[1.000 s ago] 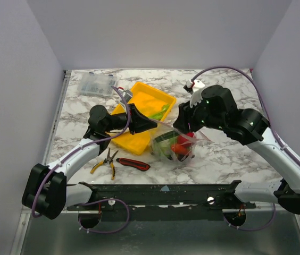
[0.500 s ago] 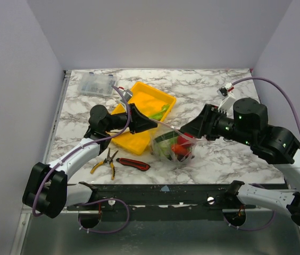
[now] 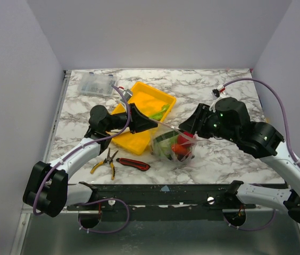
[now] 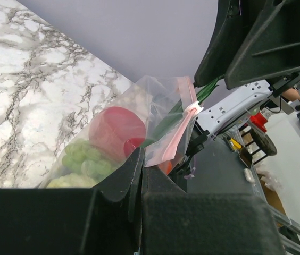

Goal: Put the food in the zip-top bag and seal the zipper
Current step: Adjust the fake vegetable in the zipper food storage bag.

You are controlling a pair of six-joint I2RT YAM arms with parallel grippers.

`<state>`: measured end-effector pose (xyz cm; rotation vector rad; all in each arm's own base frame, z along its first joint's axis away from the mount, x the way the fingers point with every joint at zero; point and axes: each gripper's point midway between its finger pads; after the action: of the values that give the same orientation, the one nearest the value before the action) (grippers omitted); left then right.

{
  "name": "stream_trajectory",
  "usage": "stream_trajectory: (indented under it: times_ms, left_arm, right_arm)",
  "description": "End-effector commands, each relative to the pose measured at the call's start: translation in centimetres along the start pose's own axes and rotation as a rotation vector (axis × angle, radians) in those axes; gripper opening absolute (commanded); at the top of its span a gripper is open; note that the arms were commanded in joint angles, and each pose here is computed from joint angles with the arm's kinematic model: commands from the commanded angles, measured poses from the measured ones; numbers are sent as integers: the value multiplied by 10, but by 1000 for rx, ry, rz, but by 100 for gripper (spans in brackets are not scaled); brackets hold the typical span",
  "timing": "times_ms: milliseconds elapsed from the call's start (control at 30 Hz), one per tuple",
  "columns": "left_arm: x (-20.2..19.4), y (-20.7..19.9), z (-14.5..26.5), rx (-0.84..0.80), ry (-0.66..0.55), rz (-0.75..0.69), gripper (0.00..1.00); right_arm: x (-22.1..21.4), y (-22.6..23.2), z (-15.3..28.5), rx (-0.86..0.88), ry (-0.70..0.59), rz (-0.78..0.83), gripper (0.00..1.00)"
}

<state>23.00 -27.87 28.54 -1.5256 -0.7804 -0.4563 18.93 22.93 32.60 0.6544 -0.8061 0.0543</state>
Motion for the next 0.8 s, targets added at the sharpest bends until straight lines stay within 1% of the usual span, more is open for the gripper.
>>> stream_trajectory:
  times_ms: [0,33,167,200,300,433,533,633,700,767]
  left_arm:
    - [3,-8,3,-23,-18,-42,0]
    - [4,-8,3,-24,-18,-44,0]
    - [4,-8,3,-25,-17,-45,0]
    - [3,-8,3,-26,-16,-43,0]
    - [4,-8,3,-26,-17,-45,0]
    - [4,-7,2,-25,-16,-39,0]
    - [4,-7,2,-25,-17,-40,0]
    - [4,-8,2,-26,-17,-40,0]
    - [4,-7,2,-25,-16,-37,0]
    - [5,-7,2,-22,-19,-34,0]
  right_arm:
    - [6,-21,-3,-101,-58,-8,47]
    - [5,-21,-4,-96,-55,-5,45]
    - [-2,-16,-14,-74,-22,8,32]
    - [-4,-16,-16,-68,-13,10,31]
    - [-10,-11,-19,-35,9,22,31]
    - [-9,-7,-15,-6,7,42,41]
    - [-14,-6,-15,6,25,50,40]
    - [-23,-15,-16,-16,48,59,33]
    - [-28,-16,-14,-1,58,75,33]
    - [-31,-12,-11,34,68,95,38]
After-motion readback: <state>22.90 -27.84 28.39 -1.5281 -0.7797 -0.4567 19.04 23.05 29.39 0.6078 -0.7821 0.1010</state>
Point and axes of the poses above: each gripper's point midway between its finger pads, its own z axis back along the fingers, its own y axis along the line the jaws close on, x = y × z, and after that the axes turned 9 degrees about z, right-handed
